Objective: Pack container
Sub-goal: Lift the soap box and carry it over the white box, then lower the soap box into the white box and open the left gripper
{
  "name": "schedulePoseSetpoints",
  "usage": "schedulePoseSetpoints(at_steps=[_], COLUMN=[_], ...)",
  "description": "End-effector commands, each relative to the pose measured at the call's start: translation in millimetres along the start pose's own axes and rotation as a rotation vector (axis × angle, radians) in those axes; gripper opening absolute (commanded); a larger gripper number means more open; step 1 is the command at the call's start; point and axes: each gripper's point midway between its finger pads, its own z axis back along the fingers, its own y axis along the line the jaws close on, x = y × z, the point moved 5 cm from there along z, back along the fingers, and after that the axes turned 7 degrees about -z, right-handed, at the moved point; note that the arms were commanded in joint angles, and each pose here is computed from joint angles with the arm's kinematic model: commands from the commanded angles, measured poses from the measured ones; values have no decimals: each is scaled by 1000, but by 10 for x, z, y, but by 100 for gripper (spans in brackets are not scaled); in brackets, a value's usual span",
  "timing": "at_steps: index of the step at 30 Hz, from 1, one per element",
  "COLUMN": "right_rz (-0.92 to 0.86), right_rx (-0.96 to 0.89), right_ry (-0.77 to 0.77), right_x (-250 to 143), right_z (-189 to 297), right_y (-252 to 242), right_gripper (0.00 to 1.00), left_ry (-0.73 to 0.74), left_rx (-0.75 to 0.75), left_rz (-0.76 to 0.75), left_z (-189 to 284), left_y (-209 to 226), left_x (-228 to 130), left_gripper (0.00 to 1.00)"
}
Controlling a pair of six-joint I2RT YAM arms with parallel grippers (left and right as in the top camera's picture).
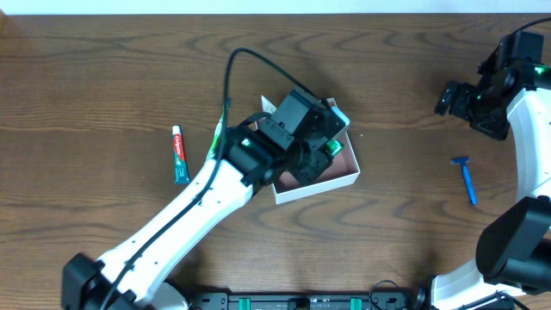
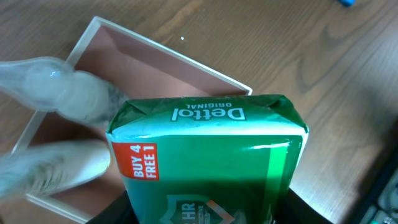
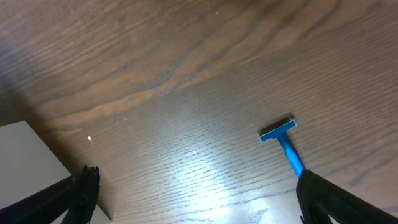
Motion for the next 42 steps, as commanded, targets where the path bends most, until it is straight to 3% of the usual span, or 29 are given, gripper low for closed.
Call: schedulePoseSetpoints(at_steps=[1,8,22,42], right_rz=[-20,-20,-20,-20], right_rx=[-2,-1,-1,-2], right_ry=[8,9,9,8], right_x=[-1,-1,-1,-1], right_z=[-25,-25,-25,-25], right_y=[-31,-31,-31,-31], right_gripper=[99,99,99,99], left_ry=[-9,29,53,105], left_rx=[13,1,-8,-29], left_rz=[-108,-267,-321,-319], left_z=[-55,-255,-808,-1212], left_y=[28,58,157,203], left_x=[55,18,21,-103], left_gripper=[23,22,22,22])
